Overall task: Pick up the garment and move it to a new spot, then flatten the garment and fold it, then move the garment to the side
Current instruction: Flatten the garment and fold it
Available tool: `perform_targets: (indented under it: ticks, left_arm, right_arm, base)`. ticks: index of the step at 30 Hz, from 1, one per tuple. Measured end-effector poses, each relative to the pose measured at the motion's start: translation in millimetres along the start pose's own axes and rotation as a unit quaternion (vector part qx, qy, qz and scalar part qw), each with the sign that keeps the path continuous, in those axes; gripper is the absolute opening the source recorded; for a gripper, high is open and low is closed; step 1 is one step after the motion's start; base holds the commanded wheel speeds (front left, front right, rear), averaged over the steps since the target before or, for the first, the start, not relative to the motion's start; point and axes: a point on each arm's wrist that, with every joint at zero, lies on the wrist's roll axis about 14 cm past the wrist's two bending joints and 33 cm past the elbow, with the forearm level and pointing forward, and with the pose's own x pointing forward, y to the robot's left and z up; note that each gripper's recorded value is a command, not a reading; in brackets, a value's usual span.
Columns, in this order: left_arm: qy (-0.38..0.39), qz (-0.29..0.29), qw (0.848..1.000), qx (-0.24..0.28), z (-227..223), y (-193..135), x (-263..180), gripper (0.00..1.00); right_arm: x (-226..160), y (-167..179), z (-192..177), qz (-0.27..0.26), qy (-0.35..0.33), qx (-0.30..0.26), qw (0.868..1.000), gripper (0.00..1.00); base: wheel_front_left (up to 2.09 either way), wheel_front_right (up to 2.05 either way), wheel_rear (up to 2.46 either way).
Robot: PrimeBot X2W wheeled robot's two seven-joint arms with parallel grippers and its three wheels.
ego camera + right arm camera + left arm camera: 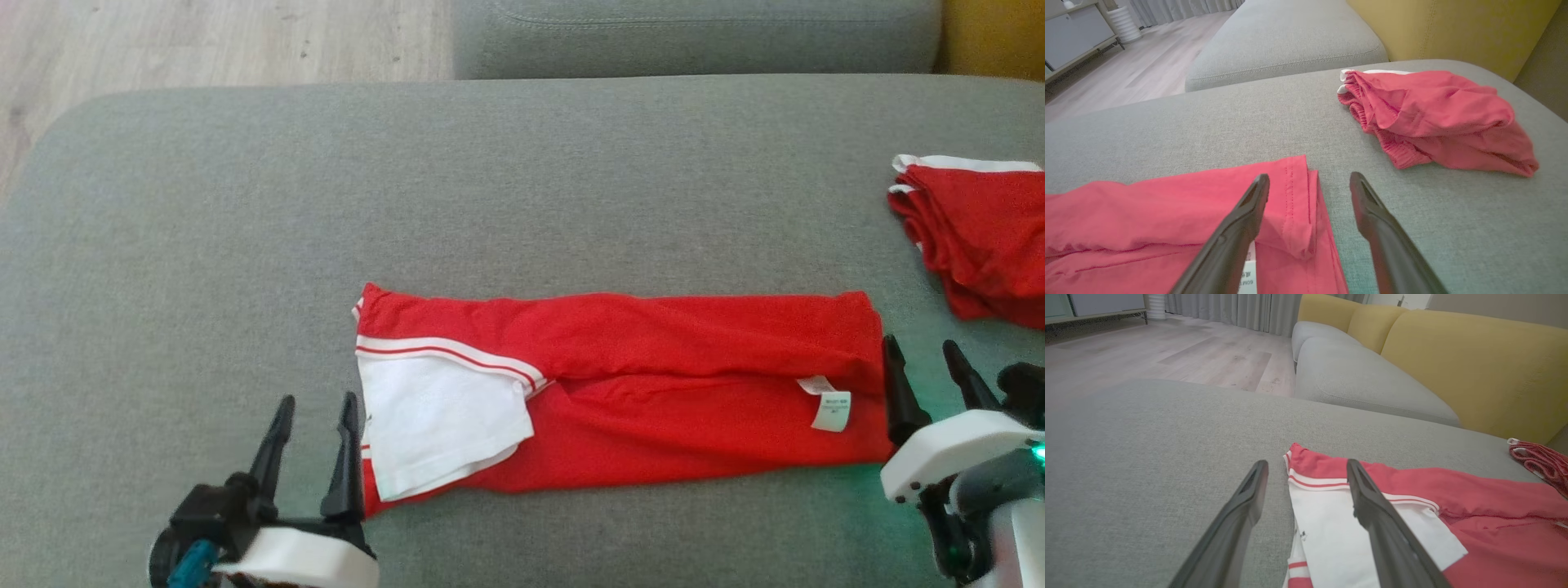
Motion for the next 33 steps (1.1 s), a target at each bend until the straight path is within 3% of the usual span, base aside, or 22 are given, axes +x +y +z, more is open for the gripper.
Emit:
perform_targets:
  ticks: [7, 22, 23, 24, 27, 33]
  left_arm:
    - [-0.024, 0.036, 0.999, 0.002, 14, 18, -2, 1.00]
    - [-0.024, 0.052, 0.998, -0.001, 12, 25, -9, 1.00]
    - [-0.024, 0.051, 0.998, -0.001, 12, 24, -9, 1.00]
    - [-0.025, 0.050, 0.998, -0.001, 13, 23, -8, 1.00]
    - [-0.025, 0.044, 0.999, 0.000, 13, 19, -6, 1.00]
    - [-0.026, 0.026, 0.999, 0.003, 15, 9, -1, 1.00]
  right_arm:
    - [11, 6, -23, 0.006, 0.043, -0.012, 0.999, 1.00]
    - [29, 2, -63, -0.010, 0.113, -0.015, 0.993, 1.00]
    - [29, 5, -63, -0.006, 0.115, -0.013, 0.993, 0.65]
    - [30, 8, -63, -0.002, 0.117, -0.011, 0.993, 0.44]
    - [29, 17, -64, 0.012, 0.120, -0.006, 0.993, 0.00]
    - [25, 18, -56, 0.013, 0.107, -0.004, 0.994, 0.00]
  base:
    - [0.00, 0.00, 0.00]
    - [0.00, 0.00, 0.00]
    - [0.00, 0.00, 0.00]
    - [0.00, 0.00, 0.00]
    - [0.00, 0.00, 0.00]
    - [0.00, 0.00, 0.00]
